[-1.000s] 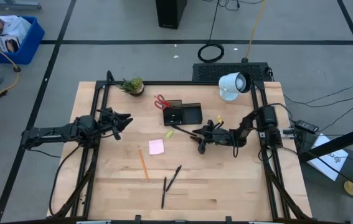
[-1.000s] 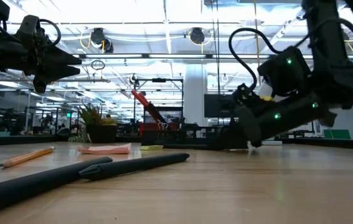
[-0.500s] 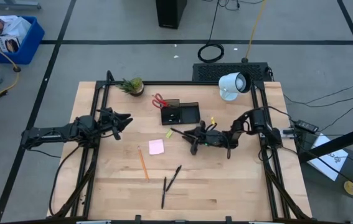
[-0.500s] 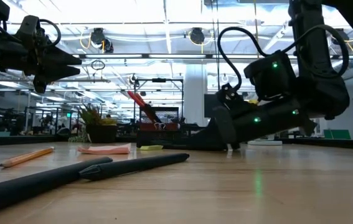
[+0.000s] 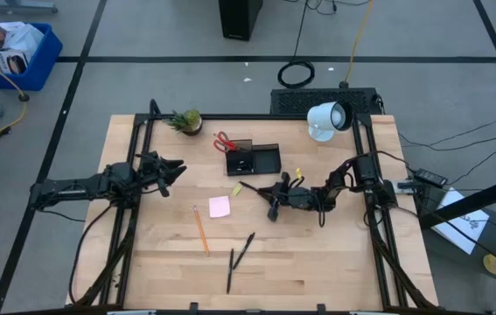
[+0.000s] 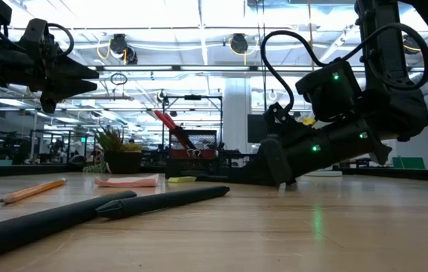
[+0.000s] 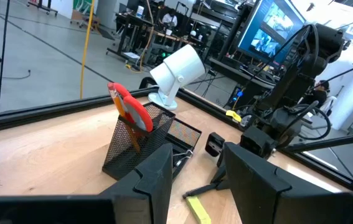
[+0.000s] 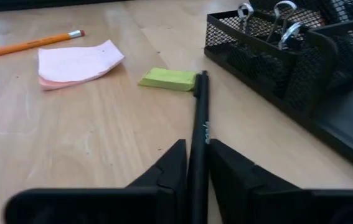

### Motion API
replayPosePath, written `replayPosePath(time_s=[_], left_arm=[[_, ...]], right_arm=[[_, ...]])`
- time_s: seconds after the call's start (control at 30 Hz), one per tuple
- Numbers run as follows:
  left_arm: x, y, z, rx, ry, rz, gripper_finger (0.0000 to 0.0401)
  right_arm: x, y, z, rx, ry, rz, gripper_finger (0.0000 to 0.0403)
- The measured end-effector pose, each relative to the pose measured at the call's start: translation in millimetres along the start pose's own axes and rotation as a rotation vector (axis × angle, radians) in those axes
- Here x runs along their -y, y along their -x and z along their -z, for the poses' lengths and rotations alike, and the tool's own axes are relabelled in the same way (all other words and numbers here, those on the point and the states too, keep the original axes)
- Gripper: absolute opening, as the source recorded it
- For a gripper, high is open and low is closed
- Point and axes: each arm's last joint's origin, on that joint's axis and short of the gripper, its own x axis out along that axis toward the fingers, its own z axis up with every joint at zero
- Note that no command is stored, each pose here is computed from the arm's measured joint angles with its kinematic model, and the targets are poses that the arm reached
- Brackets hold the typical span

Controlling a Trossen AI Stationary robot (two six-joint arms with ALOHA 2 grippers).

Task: Pick and place office supplies into organizer
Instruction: Put the top pen into the mesh organizer

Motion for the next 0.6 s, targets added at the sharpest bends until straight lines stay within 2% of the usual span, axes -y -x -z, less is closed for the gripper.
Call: replayPosePath(time_s=[0.1, 0.23, 0.33, 0.6], left_arm=[[-0.1, 0.0, 0.0, 0.0, 0.0, 0.0, 0.0147], [0.0, 0.0, 0.1, 0.0, 0.0, 0.0, 0.0147], [0.0, 0.0, 0.1, 0.0, 0.0, 0.0, 0.0147], [0.0, 0.0, 0.0, 0.0, 0.0, 0.0, 0.0147]], right_arm=[[0.1, 0.0, 0.0, -0.001, -0.011, 0.002, 0.0023], [-0.2, 0.0, -1.3, 0.013, -0.018, -0.005, 0.0024], [-3.1, 2.2, -6.2, 0.034, -0.036, -0.052, 0.0027], [-20.0, 19.6, -36.3, 0.141, -0.002, -0.134, 0.0025]])
